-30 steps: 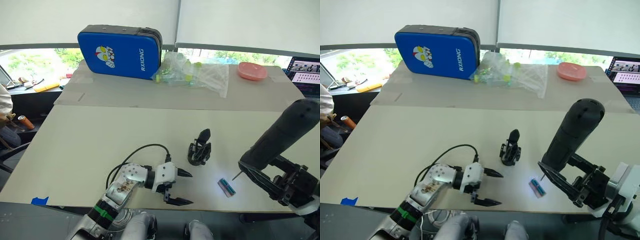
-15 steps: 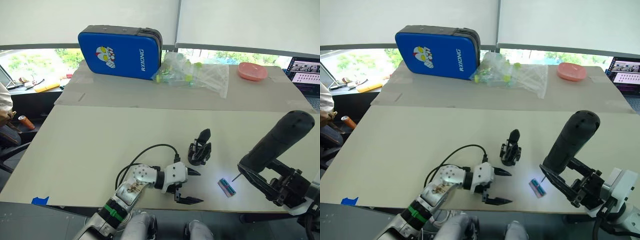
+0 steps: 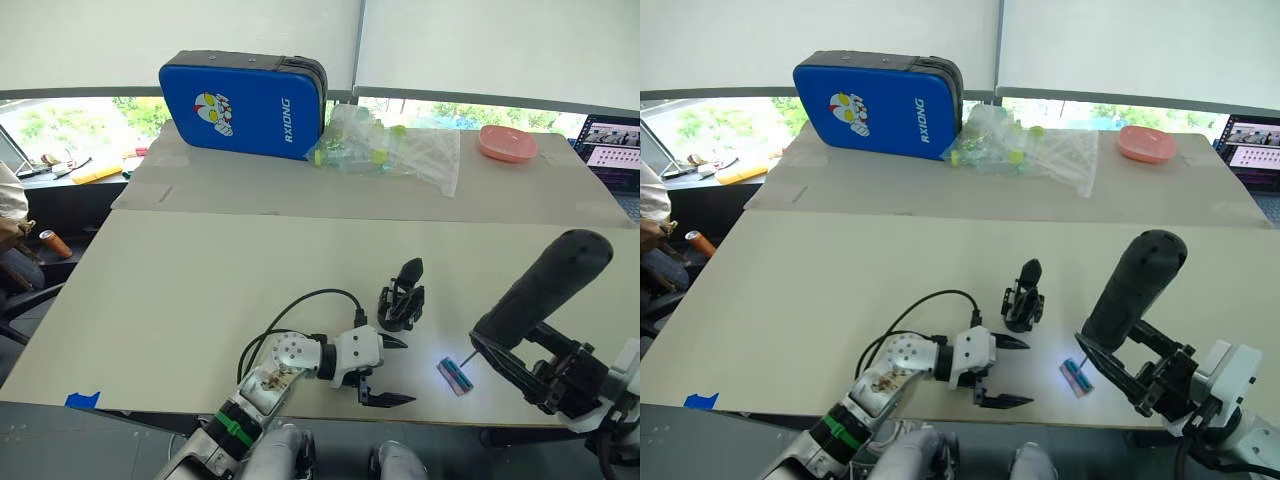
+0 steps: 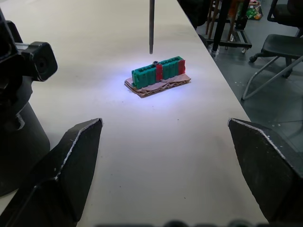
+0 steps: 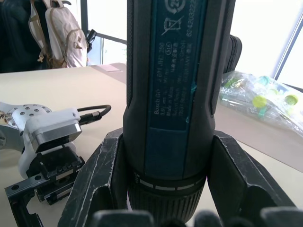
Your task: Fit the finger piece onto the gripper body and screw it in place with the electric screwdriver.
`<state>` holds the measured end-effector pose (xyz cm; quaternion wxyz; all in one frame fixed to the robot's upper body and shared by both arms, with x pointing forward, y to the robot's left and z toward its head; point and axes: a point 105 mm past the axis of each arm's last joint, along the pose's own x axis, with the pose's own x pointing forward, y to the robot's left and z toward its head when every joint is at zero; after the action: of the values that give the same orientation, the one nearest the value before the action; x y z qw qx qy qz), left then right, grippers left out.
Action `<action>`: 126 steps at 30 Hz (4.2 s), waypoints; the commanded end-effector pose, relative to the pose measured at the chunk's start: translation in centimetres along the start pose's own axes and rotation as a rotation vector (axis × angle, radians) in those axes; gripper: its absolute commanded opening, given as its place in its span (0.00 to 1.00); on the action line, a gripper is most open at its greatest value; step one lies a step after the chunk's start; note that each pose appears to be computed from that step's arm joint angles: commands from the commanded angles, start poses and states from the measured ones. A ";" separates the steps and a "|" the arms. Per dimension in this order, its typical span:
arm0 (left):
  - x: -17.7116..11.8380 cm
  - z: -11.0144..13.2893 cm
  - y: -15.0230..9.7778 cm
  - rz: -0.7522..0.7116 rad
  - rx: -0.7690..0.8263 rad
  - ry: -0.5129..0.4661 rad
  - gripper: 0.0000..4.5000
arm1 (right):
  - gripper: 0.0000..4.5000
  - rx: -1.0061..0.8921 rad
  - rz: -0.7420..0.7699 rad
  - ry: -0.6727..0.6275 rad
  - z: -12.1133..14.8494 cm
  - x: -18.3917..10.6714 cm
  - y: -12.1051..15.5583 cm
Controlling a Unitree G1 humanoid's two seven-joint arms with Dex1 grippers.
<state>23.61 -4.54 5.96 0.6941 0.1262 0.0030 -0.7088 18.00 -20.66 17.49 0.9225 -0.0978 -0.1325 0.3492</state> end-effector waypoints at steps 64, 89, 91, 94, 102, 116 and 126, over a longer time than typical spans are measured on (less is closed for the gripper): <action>1.3 -1.0 -1.8 -0.065 -0.066 0.038 0.99 | 0.43 -0.034 -0.011 -0.030 1.1 0.1 0.3; 1.3 -1.0 -1.7 -0.062 -0.065 0.037 0.99 | 0.43 -0.004 -0.027 0.014 0.2 -0.1 0.1; 1.3 -1.0 -1.7 -0.061 -0.065 0.036 0.99 | 0.43 -0.002 -0.028 0.021 0.0 -0.2 0.1; 1.3 -1.0 -1.6 -0.060 -0.066 0.035 0.99 | 0.43 0.003 -0.031 0.035 -0.2 -0.2 0.2; 1.3 -1.0 -1.5 -0.059 -0.068 0.035 0.99 | 0.43 0.005 -0.032 0.053 -0.7 -0.2 0.4; 1.2 -1.0 -1.3 -0.056 -0.073 0.032 0.99 | 0.43 0.005 -0.022 0.039 -0.5 -0.2 1.1; 1.1 -0.8 -1.0 -0.056 -0.074 0.021 0.99 | 0.43 -0.012 -0.017 0.030 -0.1 -0.2 0.8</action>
<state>23.41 -5.14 5.73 0.6879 0.1137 0.0211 -0.7165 17.70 -20.18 16.38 0.9299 -0.0992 -0.1078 0.3375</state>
